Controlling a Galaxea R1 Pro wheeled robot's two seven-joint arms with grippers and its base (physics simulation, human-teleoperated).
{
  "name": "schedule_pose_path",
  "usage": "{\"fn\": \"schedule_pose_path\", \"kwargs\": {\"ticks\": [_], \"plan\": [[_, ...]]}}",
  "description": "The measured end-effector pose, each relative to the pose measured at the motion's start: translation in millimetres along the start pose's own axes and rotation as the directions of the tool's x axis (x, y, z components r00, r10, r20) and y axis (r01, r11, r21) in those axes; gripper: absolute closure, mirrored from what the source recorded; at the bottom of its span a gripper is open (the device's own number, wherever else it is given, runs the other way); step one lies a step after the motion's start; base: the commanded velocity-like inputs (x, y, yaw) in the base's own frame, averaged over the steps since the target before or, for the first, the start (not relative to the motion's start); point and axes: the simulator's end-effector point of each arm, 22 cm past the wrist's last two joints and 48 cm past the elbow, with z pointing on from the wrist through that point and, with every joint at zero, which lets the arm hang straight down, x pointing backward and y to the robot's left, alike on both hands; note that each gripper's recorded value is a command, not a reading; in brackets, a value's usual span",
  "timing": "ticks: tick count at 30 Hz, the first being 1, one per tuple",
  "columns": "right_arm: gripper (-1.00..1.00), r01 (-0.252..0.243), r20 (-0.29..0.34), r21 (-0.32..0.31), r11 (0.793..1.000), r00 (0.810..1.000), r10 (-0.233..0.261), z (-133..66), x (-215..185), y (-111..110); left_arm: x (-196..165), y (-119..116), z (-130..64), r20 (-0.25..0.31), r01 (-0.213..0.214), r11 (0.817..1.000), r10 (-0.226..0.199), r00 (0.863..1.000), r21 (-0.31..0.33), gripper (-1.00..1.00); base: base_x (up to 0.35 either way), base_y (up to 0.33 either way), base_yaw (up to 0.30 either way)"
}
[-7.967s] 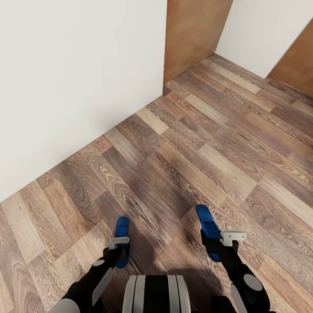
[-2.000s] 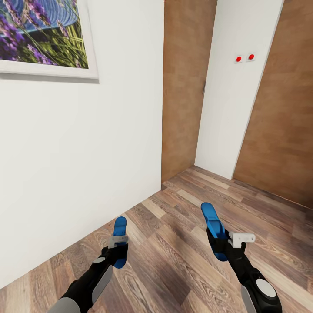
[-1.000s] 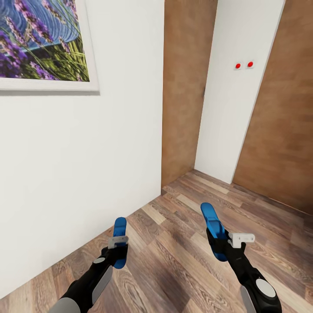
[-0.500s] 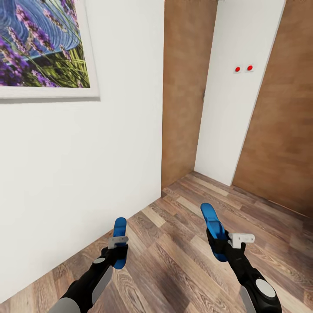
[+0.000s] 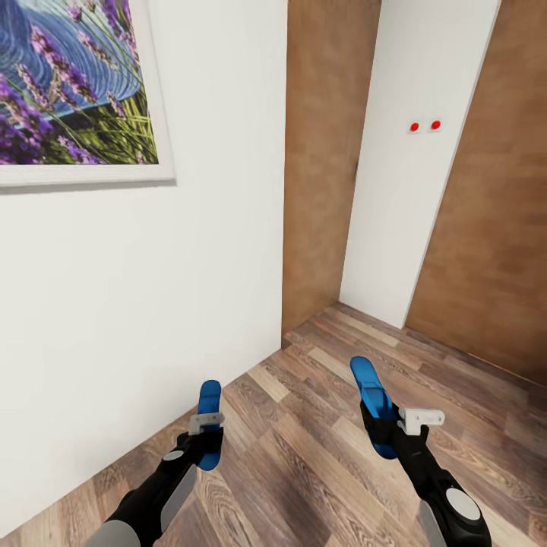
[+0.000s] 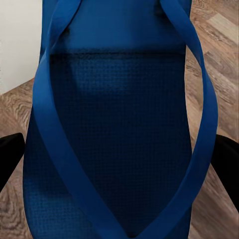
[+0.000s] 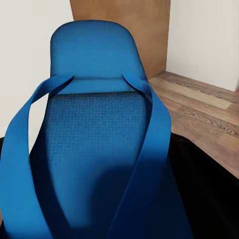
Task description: In the bedroom, move the book from the bed onto either nightstand, and place the two sandals side by side next to the bed.
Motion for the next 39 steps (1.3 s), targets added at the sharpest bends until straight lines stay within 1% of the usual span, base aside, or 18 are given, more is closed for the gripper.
{"fn": "schedule_pose_path", "kwargs": {"ticks": [39], "plan": [[1.00, -0.001, -0.006, -0.003, 1.000, 1.000, 0.001, -5.1, -75.8, 7.5, -67.7, -8.2, -40.0, 0.000, 0.000, 1.000, 0.000, 1.000, -0.001, 1.00, 0.000, 0.000, 0.000]]}}
